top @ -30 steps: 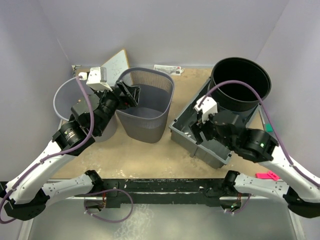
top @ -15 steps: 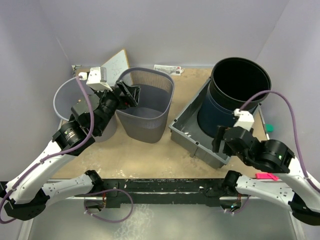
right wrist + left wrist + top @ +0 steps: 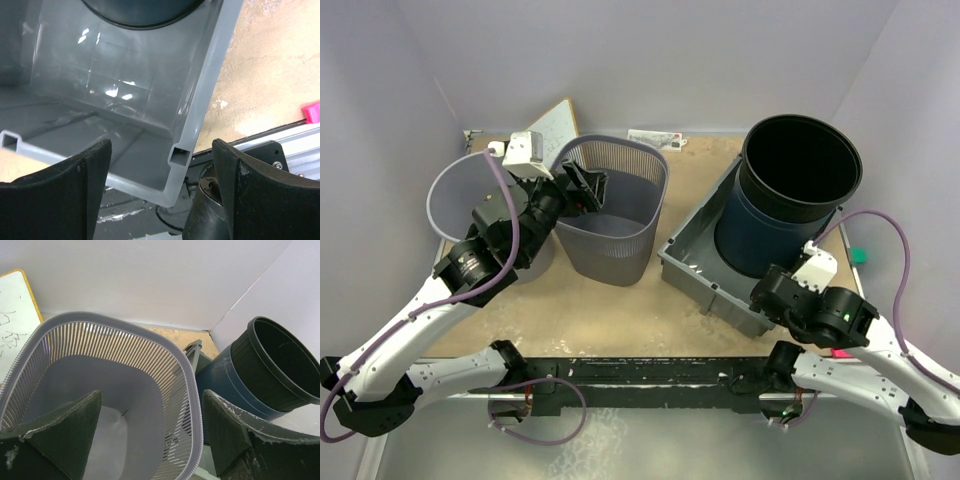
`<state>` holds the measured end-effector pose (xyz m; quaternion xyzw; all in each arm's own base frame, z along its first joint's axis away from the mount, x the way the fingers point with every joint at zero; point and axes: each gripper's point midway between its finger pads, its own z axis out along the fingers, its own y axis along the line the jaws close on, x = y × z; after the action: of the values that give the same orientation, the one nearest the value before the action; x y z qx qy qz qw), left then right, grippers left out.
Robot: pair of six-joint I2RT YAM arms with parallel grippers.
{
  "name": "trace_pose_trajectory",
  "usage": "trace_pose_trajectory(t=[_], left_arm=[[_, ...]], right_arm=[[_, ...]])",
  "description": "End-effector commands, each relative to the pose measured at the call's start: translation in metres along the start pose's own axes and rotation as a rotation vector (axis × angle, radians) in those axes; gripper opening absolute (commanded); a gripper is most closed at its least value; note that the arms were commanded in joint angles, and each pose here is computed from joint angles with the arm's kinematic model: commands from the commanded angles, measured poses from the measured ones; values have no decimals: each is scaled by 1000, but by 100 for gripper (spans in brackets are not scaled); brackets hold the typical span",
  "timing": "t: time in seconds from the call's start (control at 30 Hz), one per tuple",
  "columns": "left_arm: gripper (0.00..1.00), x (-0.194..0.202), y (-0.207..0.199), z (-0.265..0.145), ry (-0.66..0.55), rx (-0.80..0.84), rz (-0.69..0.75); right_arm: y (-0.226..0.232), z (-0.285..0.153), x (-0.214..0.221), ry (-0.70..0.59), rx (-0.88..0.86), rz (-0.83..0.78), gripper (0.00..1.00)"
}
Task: Turn the large container upside down
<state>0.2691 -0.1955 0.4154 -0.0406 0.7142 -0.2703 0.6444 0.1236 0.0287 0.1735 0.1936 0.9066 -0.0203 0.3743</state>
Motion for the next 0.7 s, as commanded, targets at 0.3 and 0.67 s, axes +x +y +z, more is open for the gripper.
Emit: trace_pose_trajectory(t=[0.3, 0.67], left_arm=[[79, -5, -5, 3, -26, 21, 8], [79, 0, -3, 6, -19, 15, 21]], right_arm=[[-13, 26, -10, -133, 177, 141, 30], [10, 69, -43, -96, 178, -55, 10]])
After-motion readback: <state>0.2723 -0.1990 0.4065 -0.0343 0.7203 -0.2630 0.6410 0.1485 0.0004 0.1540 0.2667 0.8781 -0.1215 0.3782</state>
